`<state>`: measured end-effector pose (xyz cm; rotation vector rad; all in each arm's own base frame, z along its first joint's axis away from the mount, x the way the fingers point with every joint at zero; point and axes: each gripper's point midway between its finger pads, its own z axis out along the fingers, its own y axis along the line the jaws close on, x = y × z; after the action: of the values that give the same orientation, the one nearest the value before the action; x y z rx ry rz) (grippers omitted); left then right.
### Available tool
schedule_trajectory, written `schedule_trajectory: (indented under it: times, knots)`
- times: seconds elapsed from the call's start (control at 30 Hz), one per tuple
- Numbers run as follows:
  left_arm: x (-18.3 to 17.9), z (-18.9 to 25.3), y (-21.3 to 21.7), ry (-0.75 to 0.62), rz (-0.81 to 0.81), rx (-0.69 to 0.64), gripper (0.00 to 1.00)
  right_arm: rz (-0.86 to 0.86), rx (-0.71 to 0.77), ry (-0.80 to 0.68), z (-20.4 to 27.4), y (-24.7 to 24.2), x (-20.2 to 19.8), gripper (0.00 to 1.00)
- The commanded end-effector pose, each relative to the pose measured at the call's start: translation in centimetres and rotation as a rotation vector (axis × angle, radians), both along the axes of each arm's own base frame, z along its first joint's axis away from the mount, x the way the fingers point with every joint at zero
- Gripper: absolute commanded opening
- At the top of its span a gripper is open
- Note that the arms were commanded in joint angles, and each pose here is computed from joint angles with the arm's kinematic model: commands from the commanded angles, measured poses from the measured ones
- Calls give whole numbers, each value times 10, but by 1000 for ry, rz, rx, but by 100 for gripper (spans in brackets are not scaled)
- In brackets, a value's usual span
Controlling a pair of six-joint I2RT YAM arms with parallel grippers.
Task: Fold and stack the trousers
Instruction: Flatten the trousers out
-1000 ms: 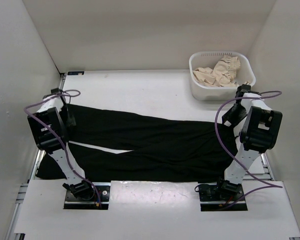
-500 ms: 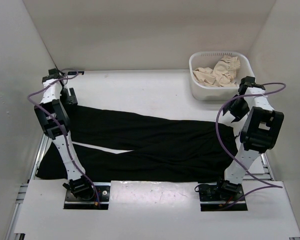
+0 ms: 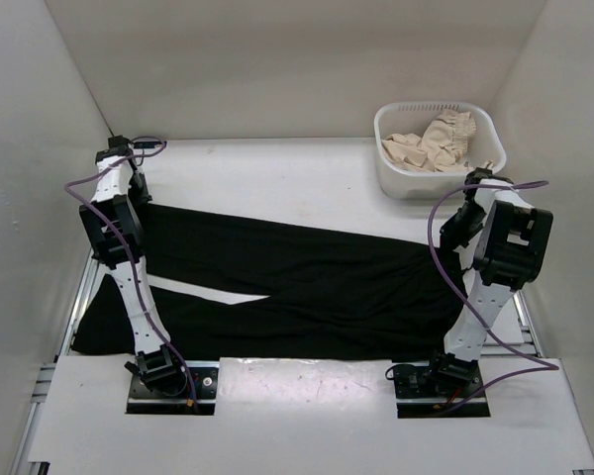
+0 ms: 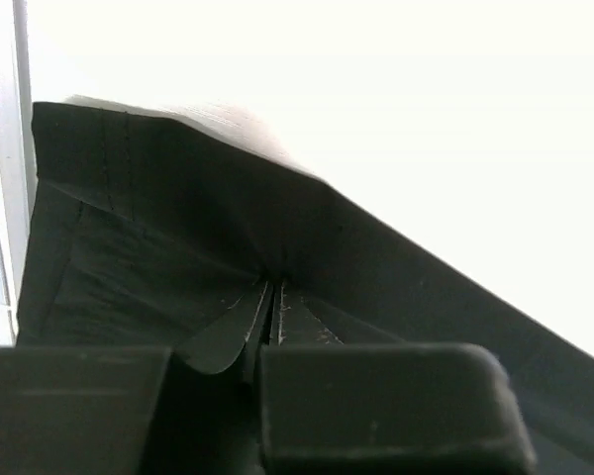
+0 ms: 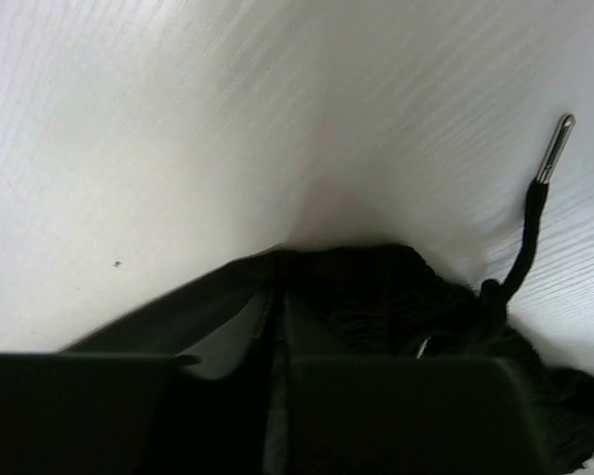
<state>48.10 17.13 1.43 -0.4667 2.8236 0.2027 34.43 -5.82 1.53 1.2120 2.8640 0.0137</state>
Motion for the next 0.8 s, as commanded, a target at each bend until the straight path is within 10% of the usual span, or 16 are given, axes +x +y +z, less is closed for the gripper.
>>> schedule_trajectory:
  times: [0.0,0.43,0.5,0.53,0.57,0.6,0.77]
  knots:
    - [-2,-38,9,50,10,40,14,-2,-8,-4,-5,-2,13,2]
    - [80,32,28,-257,20,211,14,-174,-144,-300,54,-42,111,5]
    - [86,31,13,-265,-11,187,32,-135,-129,-276,50,-40,113,23]
    - [86,35,-1,-266,-34,183,45,-119,-111,-279,51,-37,113,50]
    - [86,39,-7,-268,-43,182,82,-100,-76,-273,51,-30,111,60]
    - [83,42,-5,-263,-36,195,94,-89,-64,-263,47,-28,108,64]
    - [38,97,-4,-262,-7,255,100,-19,-121,-288,88,-29,74,75]
